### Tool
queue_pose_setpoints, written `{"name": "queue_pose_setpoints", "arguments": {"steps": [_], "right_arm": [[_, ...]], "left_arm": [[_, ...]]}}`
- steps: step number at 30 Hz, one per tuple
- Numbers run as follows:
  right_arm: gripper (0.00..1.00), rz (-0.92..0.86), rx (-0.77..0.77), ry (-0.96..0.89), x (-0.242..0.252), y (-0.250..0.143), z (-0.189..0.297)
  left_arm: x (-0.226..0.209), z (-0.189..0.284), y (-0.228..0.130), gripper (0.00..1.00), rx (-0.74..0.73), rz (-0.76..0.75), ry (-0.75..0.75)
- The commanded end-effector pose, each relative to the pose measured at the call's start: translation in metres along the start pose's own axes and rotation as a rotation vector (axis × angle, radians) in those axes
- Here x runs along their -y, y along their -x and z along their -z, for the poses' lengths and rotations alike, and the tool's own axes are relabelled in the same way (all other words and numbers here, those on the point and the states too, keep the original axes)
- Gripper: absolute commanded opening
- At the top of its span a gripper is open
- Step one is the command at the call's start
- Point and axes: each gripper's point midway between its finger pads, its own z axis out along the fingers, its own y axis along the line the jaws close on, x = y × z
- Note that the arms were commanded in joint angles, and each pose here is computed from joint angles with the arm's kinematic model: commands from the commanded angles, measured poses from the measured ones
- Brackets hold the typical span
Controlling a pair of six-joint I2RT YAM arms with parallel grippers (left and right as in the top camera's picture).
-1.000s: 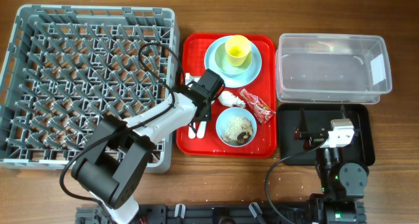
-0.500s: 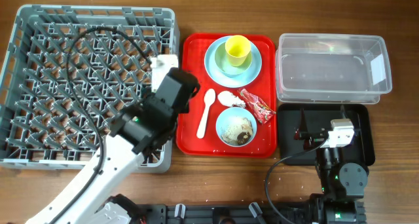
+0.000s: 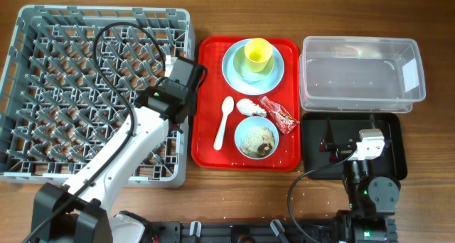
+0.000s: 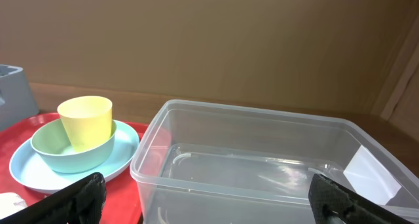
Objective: Sort waste into correct bins and load items into the dishwasher rack
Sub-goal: 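Carry the fork to the dish rack and release it, then grasp the white plastic spoon on the tray with the left gripper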
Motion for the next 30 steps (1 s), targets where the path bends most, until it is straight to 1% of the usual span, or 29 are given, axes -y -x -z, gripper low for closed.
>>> {"name": "queue_pose_setpoints", "arguments": {"steps": [1,6,7,8,9,12,14,15,16,17,19,20,22,26,28,30], "right_arm": [[1.00,0.002,0.004,-0.001,0.001,0.001,0.000],[1.00,0.002,0.004,-0.001,0.001,0.001,0.000],[1.00,0.002,0.004,-0.001,0.001,0.001,0.000],[1.00,0.002,0.004,-0.001,0.001,0.001,0.000],[1.00,0.002,0.004,-0.001,0.001,0.001,0.000],[1.00,0.002,0.004,-0.001,0.001,0.001,0.000],[1.00,0.002,0.004,-0.001,0.001,0.001,0.000],[1.00,0.002,0.004,-0.001,0.001,0.001,0.000],[1.00,0.002,0.004,-0.001,0.001,0.001,0.000],[1.00,0.002,0.004,-0.001,0.001,0.001,0.000],[1.00,0.002,0.004,-0.001,0.001,0.001,0.000],[1.00,0.002,0.004,-0.001,0.001,0.001,0.000],[1.00,0.002,0.004,-0.001,0.001,0.001,0.000],[1.00,0.002,0.004,-0.001,0.001,0.001,0.000],[1.00,0.002,0.004,-0.001,0.001,0.001,0.000],[1.00,0.002,0.004,-0.001,0.001,0.001,0.000]], "left_arm": [[0.005,-0.007,-0.010,0.11,-0.061,-0.010,-0.077],[0.002,-0.013,-0.012,0.14,-0.081,0.000,-0.066],[0.002,-0.013,-0.013,0.19,-0.082,0.000,-0.065],[0.001,-0.013,-0.013,0.28,-0.084,-0.001,-0.064],[0.001,-0.013,-0.013,0.33,-0.084,-0.001,-0.064],[0.001,-0.009,-0.006,0.31,-0.059,0.007,-0.068],[0.000,0.014,0.015,0.29,0.003,0.031,-0.092],[0.000,0.029,0.024,0.29,0.033,0.066,-0.118],[0.005,0.046,0.033,0.29,0.061,0.101,-0.177],[0.017,0.067,0.037,0.29,0.081,0.114,-0.287],[0.040,0.092,0.031,0.29,0.066,0.103,-0.467],[0.050,0.099,0.023,0.26,0.029,0.093,-0.532],[0.059,0.092,0.002,0.25,-0.075,0.116,-0.529],[0.097,0.053,-0.041,0.24,-0.214,0.023,-0.517],[0.118,0.034,-0.051,0.24,-0.252,-0.020,-0.513],[0.129,0.006,-0.057,0.24,-0.263,-0.040,-0.460]]}}
